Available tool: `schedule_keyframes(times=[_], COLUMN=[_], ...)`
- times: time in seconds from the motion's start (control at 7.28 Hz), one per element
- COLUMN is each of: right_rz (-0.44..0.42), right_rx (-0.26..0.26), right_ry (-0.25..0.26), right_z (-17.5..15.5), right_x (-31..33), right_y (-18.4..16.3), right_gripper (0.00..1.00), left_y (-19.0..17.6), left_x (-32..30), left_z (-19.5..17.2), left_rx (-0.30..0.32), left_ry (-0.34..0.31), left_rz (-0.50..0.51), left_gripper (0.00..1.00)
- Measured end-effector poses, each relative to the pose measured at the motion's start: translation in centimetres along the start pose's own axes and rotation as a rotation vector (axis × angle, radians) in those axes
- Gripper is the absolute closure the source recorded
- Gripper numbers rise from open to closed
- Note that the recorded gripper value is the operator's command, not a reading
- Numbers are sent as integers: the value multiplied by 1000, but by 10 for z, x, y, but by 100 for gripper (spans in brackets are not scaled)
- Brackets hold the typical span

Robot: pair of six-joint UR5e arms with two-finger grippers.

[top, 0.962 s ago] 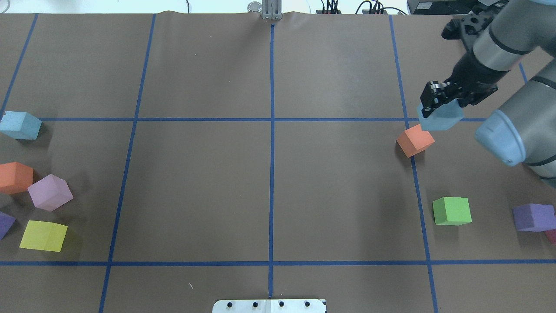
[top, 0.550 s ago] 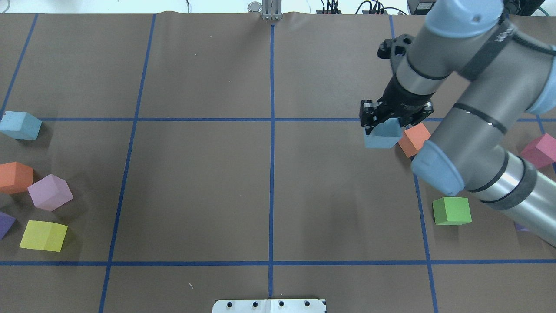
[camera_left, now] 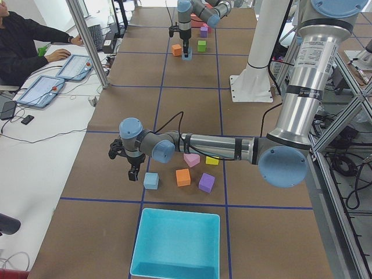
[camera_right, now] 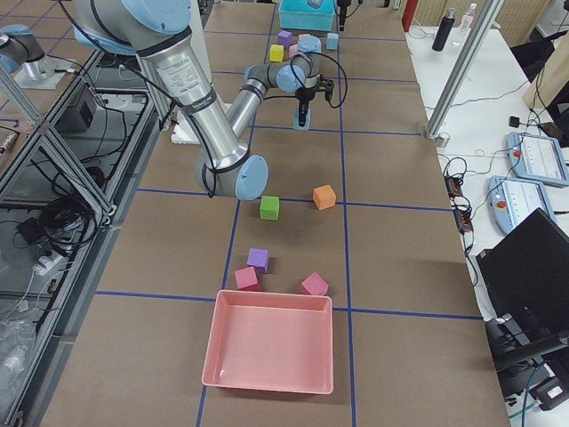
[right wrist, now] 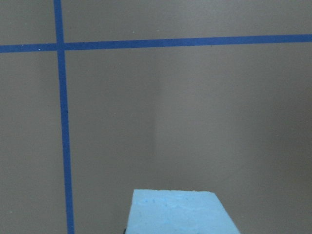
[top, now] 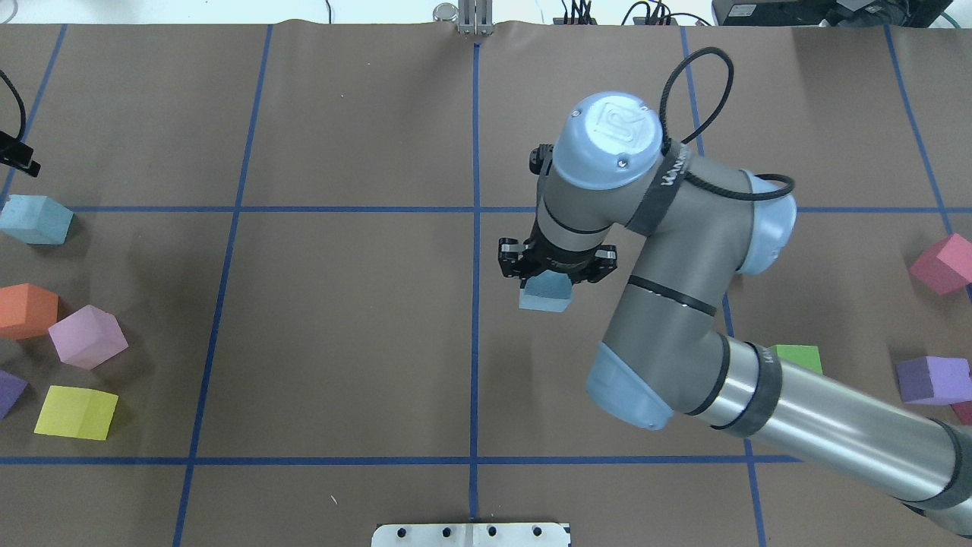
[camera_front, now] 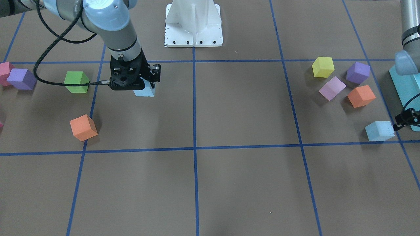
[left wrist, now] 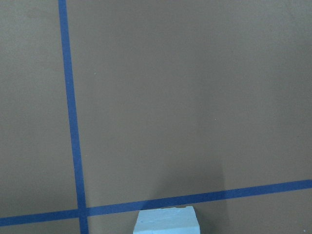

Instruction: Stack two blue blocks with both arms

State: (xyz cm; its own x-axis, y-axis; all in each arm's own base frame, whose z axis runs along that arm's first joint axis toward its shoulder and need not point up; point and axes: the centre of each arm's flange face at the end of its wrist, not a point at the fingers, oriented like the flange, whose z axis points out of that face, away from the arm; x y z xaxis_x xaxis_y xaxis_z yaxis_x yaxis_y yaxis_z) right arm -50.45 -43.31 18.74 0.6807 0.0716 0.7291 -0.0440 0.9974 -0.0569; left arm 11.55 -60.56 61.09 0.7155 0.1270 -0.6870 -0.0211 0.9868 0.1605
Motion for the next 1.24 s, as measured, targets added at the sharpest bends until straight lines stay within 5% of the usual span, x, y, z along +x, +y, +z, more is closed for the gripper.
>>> schedule_keyframes(times=[1.24], right_rz=[18], right_rx=[29], right_ry=[4], right_z=[62], right_x=[-75], right_y=[-23], right_gripper=[59], left_y=[21], left_x=[-12], left_z=[47], left_rx=[-31], left_ry=[-46], left_rz=[-29], left_gripper=[2])
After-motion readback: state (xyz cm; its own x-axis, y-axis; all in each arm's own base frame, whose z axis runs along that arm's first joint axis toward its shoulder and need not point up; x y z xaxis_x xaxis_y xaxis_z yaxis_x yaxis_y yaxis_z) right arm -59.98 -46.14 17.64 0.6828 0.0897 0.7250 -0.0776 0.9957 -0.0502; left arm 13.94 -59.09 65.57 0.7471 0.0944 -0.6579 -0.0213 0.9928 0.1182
